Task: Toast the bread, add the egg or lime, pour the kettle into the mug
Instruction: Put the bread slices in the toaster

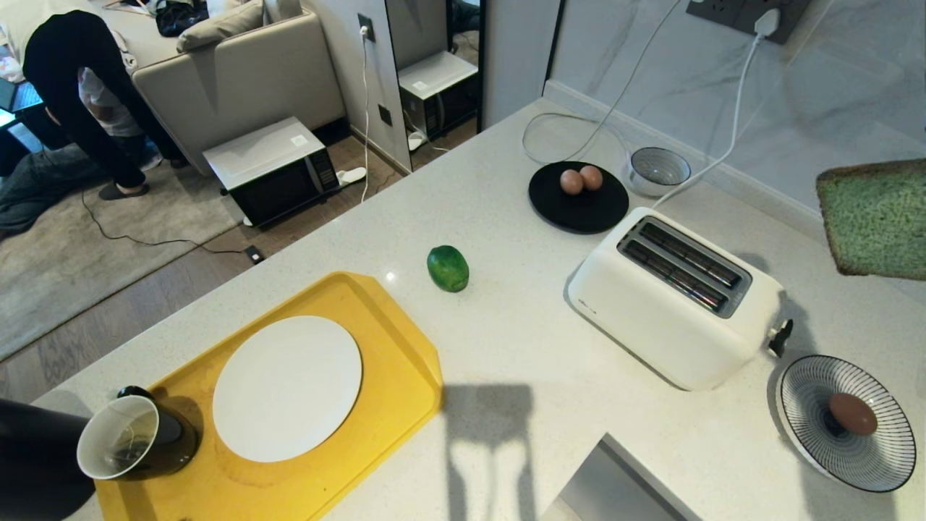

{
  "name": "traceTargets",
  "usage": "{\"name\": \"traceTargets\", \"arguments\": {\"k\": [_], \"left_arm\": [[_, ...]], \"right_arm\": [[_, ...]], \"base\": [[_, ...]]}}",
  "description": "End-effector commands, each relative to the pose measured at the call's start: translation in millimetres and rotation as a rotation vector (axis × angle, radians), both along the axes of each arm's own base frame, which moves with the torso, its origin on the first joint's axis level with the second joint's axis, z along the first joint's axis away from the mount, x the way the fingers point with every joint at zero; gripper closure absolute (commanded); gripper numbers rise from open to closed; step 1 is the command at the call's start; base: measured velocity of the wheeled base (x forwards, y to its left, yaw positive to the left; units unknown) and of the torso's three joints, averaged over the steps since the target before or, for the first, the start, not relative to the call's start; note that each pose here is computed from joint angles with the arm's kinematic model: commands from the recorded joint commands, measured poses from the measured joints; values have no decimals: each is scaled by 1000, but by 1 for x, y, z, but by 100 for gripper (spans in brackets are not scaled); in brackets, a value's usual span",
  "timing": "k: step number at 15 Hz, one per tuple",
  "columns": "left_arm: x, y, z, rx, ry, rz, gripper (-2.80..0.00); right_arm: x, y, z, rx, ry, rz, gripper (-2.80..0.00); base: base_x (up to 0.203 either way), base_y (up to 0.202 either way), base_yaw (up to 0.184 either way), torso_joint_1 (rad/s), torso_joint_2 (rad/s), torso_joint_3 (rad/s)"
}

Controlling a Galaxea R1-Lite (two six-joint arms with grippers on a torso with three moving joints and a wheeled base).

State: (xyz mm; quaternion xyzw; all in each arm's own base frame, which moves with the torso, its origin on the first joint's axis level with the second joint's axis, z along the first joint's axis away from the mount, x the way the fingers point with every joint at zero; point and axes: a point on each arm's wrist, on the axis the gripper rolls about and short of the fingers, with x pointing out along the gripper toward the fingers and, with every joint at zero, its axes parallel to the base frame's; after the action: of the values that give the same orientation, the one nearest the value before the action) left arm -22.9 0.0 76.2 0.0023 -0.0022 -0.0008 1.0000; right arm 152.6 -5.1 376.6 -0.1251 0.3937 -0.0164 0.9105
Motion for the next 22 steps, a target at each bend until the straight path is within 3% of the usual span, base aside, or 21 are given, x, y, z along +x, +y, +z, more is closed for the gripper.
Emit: {"name": "traceTargets", "arguments": {"k": [1,8,15,22], "left_arm": [[0,0,0,0,0,0,0],[0,0,0,0,1,0,0],[0,0,0,0,1,0,0],[0,0,0,0,1,0,0]], "right_arm": [[22,2,-7,-41,51,60,0],[74,9,-9,-197,-72,283,0],[74,26,-10,-159,-81,422,0],[79,28,-25,-145,-10,434,0]], "base": [[0,0,0,0,0,0],[0,0,0,0,0,0],[0,0,0,0,0,0],[0,0,0,0,0,0]]}}
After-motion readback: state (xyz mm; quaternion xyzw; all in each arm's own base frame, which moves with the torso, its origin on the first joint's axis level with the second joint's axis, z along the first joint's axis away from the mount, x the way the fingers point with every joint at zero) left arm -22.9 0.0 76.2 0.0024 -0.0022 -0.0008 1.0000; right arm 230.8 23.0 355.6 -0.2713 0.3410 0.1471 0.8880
